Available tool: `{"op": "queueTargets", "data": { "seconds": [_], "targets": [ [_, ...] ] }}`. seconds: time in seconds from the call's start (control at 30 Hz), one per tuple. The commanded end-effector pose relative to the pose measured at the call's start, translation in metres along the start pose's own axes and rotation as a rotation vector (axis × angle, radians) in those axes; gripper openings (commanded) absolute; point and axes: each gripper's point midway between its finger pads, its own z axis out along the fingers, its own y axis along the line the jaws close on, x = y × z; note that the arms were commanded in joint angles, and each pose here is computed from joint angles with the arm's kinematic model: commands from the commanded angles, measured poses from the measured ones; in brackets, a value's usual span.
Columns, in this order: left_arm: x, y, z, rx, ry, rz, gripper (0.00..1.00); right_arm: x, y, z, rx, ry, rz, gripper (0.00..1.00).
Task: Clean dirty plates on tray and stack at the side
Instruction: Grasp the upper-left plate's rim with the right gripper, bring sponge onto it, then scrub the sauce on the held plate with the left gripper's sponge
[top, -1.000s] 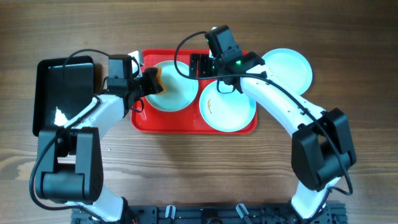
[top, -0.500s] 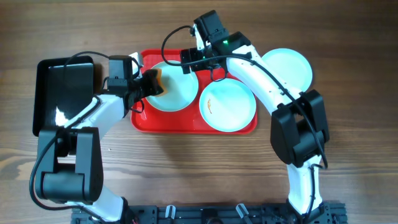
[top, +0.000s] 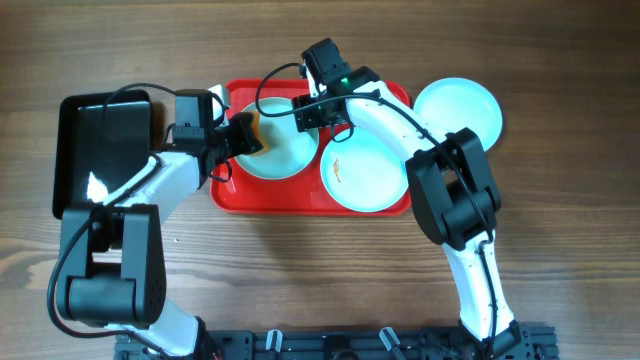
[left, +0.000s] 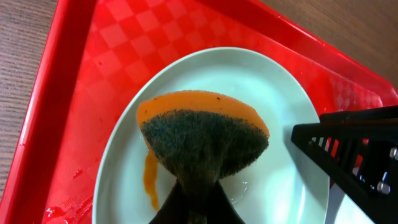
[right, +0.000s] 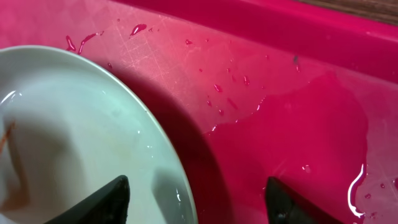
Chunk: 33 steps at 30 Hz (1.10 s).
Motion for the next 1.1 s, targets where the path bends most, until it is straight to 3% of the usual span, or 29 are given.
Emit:
{"op": "queueTargets", "data": {
  "seconds": [0.0, 0.17, 0.33, 0.47, 0.53, 0.83, 1.07],
  "targets": [
    [0.002, 0.000, 0.002, -0.006, 0.005, -0.009, 0.04, 0.007, -0.002, 0.016, 0.023, 0.021, -0.016, 0.61],
    [0.002, 0.000, 0.002, -0.006, 0.005, -0.009, 0.04, 0.014, -0.002, 0.018, 0.029, 0.048, -0.003, 0.22],
    [0.001, -0.004, 0.001, 0.016, 0.007, -0.025, 0.04, 0.021, -0.004, 0.017, 0.037, 0.073, 0.009, 0.06],
    [-0.003, -0.023, 0.001, 0.113, 0.001, -0.028, 0.04, 0.023, -0.004, 0.017, 0.040, 0.082, 0.027, 0.04],
    [-0.001, -0.026, 0.001, 0.116, 0.009, -0.083, 0.04, 0.023, -0.004, 0.017, 0.040, 0.081, 0.027, 0.04],
    [0.011, -0.029, 0.021, 0.073, 0.011, -0.046, 0.04, 0.023, -0.004, 0.017, 0.039, 0.082, 0.029, 0.05],
    [0.004, 0.021, 0.038, -0.158, -0.070, -0.030, 0.04, 0.025, -0.003, 0.017, 0.037, 0.089, 0.028, 0.04]
  ]
}}
